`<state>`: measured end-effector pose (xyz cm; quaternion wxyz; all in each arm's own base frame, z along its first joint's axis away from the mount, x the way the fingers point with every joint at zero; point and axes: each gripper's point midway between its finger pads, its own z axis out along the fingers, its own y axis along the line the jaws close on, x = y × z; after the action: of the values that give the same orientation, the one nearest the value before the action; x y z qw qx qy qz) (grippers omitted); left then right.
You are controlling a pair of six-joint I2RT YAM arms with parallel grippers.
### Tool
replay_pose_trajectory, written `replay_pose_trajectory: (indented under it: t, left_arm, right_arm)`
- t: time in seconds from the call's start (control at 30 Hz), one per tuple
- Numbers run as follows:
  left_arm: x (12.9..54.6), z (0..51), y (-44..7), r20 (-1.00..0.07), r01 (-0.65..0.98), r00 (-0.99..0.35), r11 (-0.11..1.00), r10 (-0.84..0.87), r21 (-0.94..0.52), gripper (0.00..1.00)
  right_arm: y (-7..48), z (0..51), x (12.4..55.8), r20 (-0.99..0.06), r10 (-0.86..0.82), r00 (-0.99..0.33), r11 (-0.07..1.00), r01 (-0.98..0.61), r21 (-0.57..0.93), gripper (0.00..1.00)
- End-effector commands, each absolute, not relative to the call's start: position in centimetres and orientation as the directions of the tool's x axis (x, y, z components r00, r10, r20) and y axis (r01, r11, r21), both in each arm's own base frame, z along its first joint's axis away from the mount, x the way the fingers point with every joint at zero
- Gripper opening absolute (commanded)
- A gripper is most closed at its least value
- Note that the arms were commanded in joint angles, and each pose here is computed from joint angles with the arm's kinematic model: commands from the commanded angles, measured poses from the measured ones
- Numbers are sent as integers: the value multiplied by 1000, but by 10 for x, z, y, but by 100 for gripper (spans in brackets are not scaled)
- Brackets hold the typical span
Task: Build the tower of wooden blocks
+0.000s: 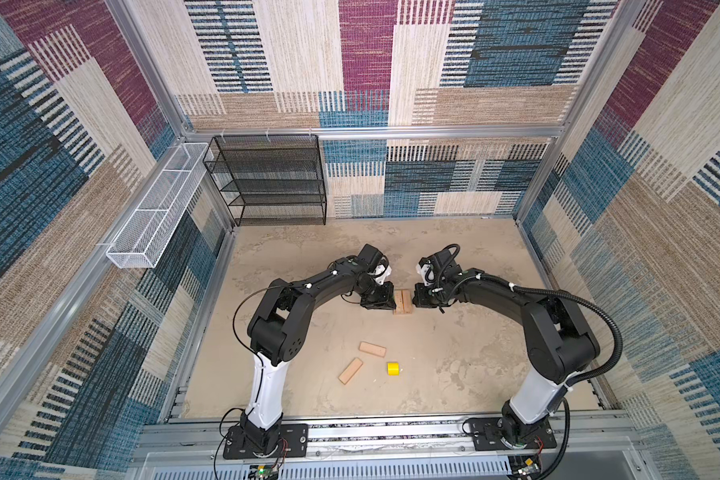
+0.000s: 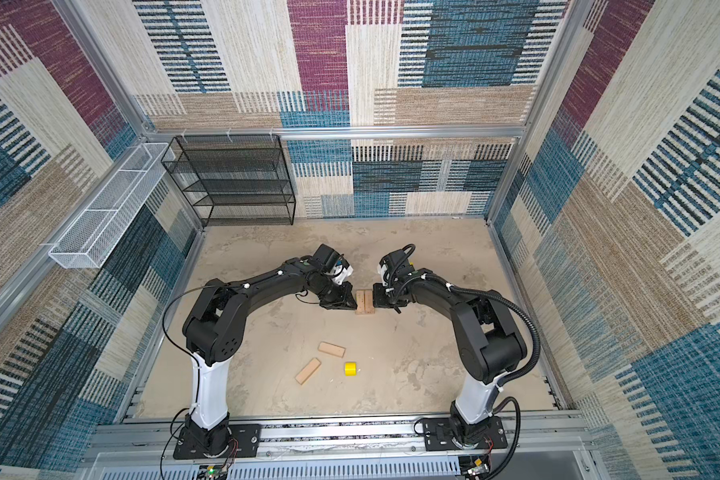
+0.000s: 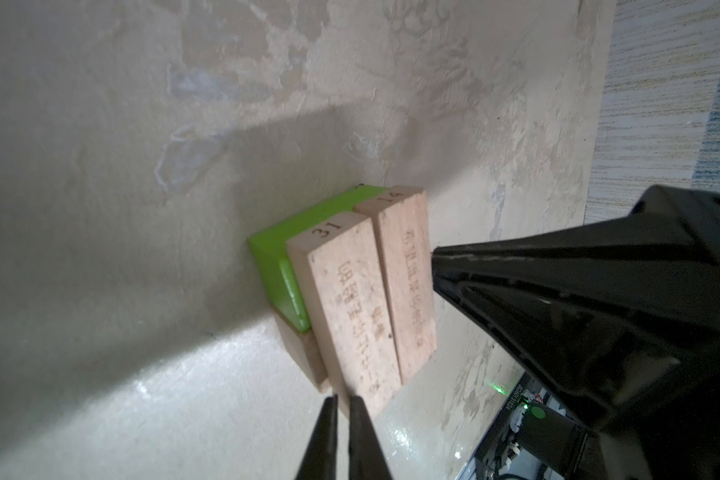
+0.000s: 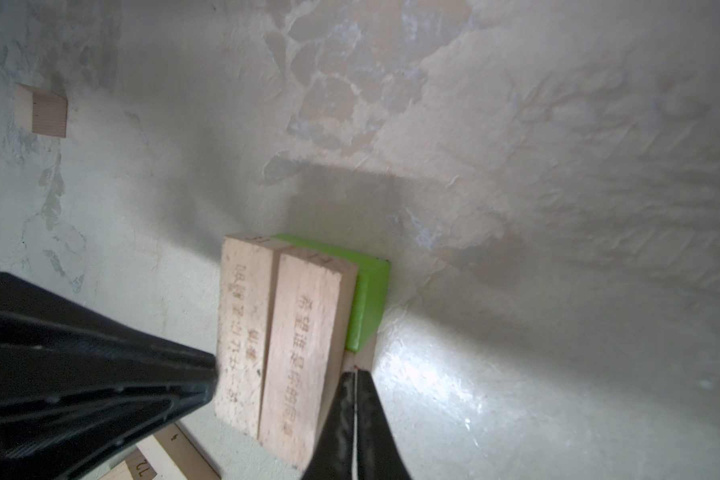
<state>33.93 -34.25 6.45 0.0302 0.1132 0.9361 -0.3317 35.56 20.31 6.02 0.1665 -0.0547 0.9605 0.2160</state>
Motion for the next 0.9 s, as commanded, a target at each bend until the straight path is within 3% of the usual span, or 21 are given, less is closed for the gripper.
replay_pose_trajectory:
  t: [0.0, 0.87]
  left_arm:
    - [340, 68, -347, -131, 227, -974, 746, 186, -626, 12]
    - [342, 68, -338, -151, 232, -973, 771, 176, -593, 11]
  right_arm:
    - [206, 64, 358, -354, -38, -934, 893, -191, 407, 8]
    - [206, 66, 362, -348, -38, -937, 899, -184, 398, 9]
